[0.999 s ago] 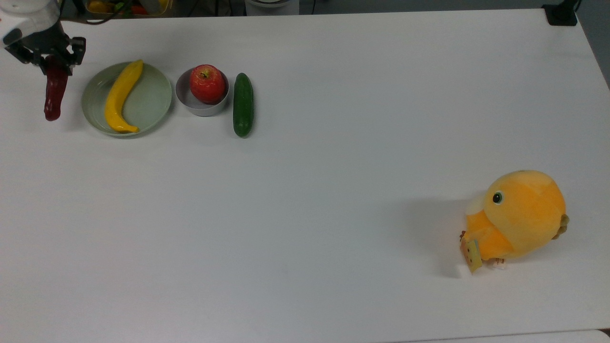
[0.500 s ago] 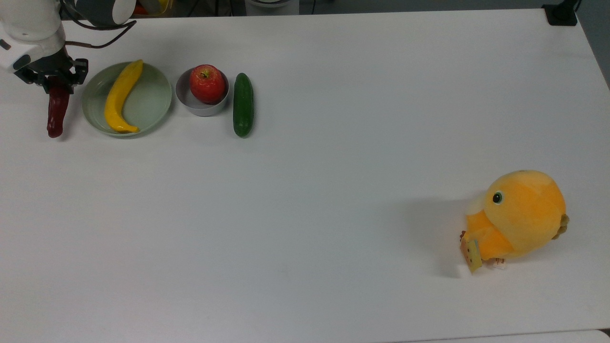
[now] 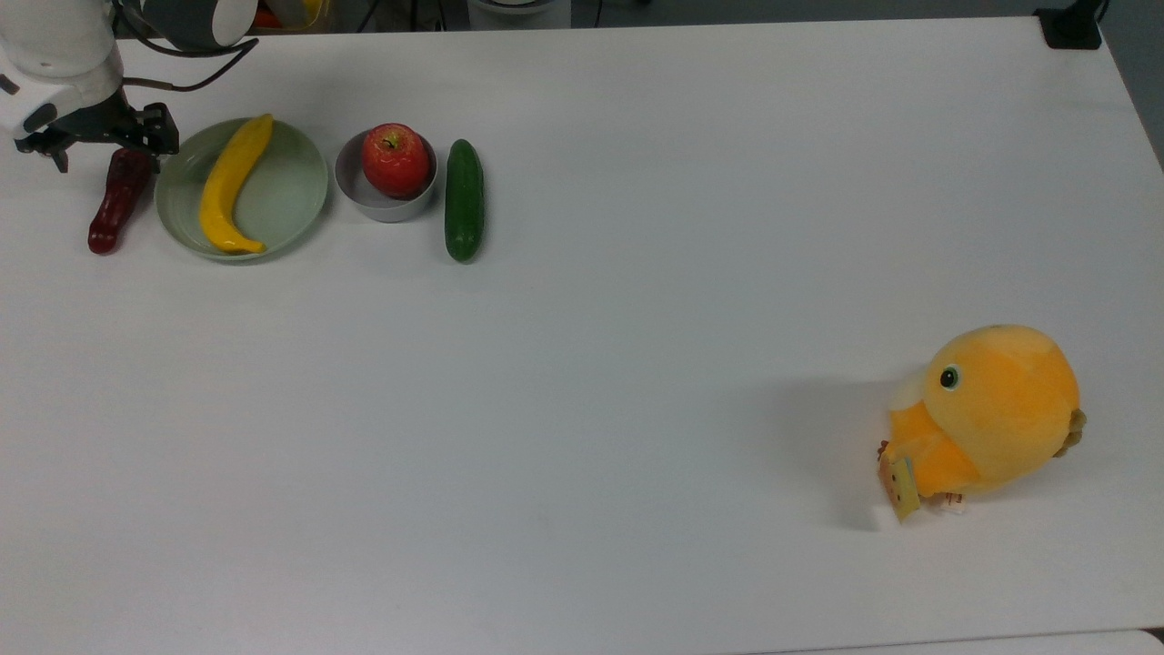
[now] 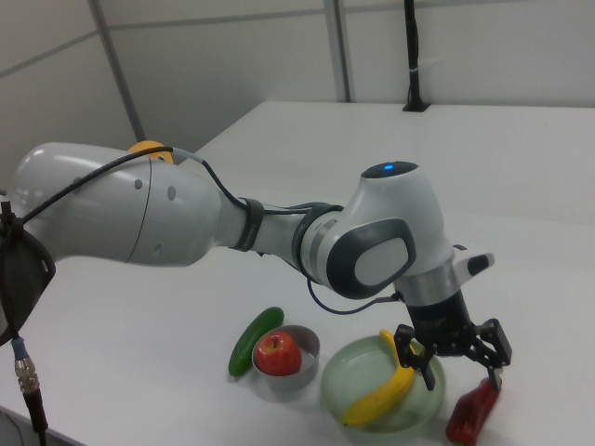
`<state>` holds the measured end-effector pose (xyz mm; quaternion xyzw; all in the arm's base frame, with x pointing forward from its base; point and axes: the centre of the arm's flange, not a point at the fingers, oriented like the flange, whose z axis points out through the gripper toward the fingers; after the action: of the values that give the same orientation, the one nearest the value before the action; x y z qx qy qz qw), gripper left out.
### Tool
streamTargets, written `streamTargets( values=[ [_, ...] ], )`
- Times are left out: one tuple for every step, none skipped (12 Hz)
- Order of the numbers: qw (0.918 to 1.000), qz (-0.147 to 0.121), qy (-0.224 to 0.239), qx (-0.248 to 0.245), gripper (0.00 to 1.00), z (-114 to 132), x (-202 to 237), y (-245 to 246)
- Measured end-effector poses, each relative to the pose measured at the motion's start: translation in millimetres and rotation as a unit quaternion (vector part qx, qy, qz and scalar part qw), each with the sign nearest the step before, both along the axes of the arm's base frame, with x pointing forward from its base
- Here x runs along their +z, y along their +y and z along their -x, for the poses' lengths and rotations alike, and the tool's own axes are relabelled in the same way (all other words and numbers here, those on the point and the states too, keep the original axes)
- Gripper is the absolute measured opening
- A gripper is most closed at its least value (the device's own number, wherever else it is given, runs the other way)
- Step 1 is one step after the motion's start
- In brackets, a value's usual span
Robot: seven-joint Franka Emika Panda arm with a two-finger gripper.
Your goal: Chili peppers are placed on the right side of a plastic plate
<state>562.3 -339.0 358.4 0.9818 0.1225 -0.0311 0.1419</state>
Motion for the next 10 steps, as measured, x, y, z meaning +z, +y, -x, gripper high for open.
streamTargets(
  values=[
    [1.0, 0.0, 0.0, 0.0, 1.0, 0.0, 0.0, 0.0],
    [1.0, 0.0, -0.001, 0.0, 1.0, -0.6, 0.5, 0.5],
    [0.9998, 0.0, -0.009, -0.016, 1.0, -3.3, 2.8, 2.9],
    [0.9989, -0.002, -0.026, -0.039, 1.0, -11.0, 8.6, 12.0],
    [0.9965, -0.005, -0.052, -0.066, 1.0, -25.2, 18.8, 29.9],
    [0.993, -0.01, -0.076, -0.09, 1.0, -40.0, 28.5, 51.2],
    [0.989, -0.021, -0.098, -0.11, 1.0, -52.0, 37.5, 72.9],
    [0.9847, -0.036, -0.116, -0.126, 1.0, -60.6, 47.1, 94.7],
    [0.9799, -0.055, -0.123, -0.147, 1.0, -65.6, 55.8, 118.0],
    [0.9754, -0.073, -0.124, -0.166, 1.0, -68.3, 64.7, 139.9]
  ],
)
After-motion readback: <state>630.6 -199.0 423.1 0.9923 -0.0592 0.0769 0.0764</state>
